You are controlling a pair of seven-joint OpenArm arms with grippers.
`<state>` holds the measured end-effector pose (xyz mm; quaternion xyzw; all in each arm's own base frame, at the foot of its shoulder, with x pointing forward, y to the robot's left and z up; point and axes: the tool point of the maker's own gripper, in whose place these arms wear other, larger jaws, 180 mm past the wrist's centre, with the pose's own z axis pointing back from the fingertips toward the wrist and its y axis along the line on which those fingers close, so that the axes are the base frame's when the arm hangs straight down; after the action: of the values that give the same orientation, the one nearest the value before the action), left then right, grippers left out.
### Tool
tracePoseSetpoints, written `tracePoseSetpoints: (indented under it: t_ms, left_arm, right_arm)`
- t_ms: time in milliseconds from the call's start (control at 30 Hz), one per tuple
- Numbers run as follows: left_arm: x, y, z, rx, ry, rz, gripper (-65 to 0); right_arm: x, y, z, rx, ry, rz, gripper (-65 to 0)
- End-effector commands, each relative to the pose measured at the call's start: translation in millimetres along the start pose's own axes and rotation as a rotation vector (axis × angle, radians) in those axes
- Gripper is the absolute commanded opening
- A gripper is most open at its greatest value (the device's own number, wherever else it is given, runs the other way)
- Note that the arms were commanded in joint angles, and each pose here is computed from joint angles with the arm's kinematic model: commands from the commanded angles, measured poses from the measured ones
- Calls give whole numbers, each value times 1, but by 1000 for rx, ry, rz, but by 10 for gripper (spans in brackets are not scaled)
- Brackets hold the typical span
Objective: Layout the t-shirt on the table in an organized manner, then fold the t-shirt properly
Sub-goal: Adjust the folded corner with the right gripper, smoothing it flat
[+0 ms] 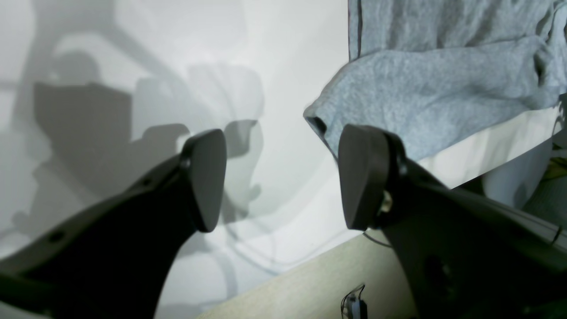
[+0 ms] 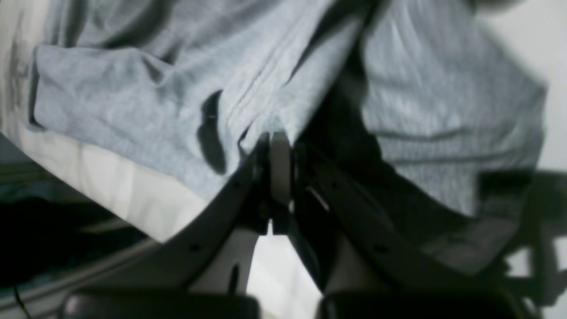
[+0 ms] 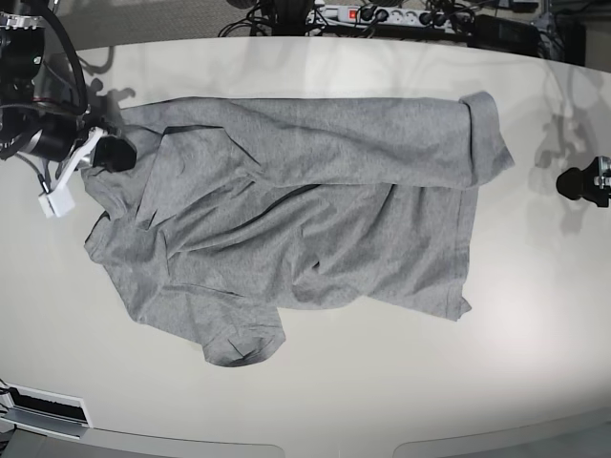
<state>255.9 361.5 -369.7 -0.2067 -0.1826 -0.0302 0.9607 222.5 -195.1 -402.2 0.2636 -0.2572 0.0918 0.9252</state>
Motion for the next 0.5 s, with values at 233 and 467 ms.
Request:
tracePoseSetpoints:
  t_ms: [233, 467]
  left_arm:
    - [15, 3, 15, 13, -37, -23, -249]
    - [15, 2, 15, 13, -37, -23, -249]
  right_arm:
    - [10, -8, 17, -77, 27, 97, -650]
    - [20, -27, 38, -141, -41, 57, -650]
